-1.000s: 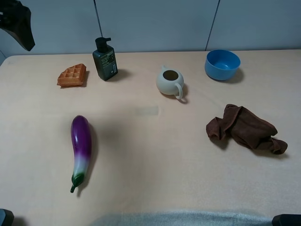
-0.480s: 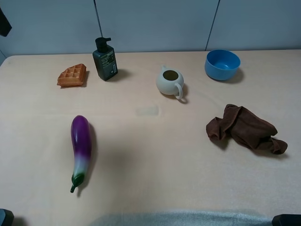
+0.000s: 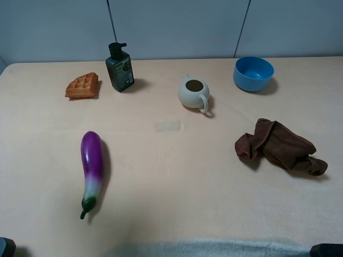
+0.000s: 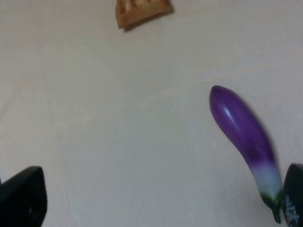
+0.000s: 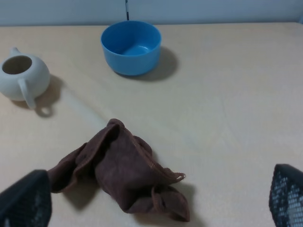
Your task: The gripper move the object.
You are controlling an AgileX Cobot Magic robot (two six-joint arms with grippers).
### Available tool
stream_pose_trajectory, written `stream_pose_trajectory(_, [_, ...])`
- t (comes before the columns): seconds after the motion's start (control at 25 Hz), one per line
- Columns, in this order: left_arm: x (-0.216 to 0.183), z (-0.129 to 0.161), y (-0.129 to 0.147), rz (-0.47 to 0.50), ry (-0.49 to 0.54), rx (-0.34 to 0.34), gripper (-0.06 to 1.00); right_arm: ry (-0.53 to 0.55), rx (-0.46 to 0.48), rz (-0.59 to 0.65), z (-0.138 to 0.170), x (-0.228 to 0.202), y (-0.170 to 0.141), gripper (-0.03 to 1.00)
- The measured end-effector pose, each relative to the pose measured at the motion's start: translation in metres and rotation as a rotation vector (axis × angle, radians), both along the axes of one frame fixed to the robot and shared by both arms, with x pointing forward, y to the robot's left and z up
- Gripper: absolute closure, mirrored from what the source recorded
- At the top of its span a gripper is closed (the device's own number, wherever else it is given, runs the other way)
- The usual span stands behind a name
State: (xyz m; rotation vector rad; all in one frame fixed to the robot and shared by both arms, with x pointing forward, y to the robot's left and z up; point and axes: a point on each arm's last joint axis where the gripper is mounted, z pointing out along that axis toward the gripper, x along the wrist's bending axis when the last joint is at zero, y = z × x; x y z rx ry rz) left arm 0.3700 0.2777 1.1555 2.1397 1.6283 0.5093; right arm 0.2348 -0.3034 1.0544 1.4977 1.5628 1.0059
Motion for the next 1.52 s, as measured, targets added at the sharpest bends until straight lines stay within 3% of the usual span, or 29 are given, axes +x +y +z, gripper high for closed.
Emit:
stream_pose_trajectory(0.48, [-0.076,-0.011,0.014,0.001,-0.175,-0.030,-0.05,0.000,0.000,0.000,0.000,0.000,0.000,0.28])
stream_pose_trajectory(1.04, [-0.115,-0.065,0.023,0.182,-0.222,-0.018,-0.05,0.000,0.000,0.000,0.000,0.000,0.000,0.28])
stream_pose_trajectory(1.32, [-0.126,-0.104,0.023,0.192,-0.333,-0.027,-0.05,0.000,0.000,0.000,0.000,0.000,0.000,0.28])
stream_pose_trajectory(1.52, [-0.136,-0.115,0.023,0.189,-0.370,-0.035,-0.05,0.000,0.000,0.000,0.000,0.000,0.000,0.28])
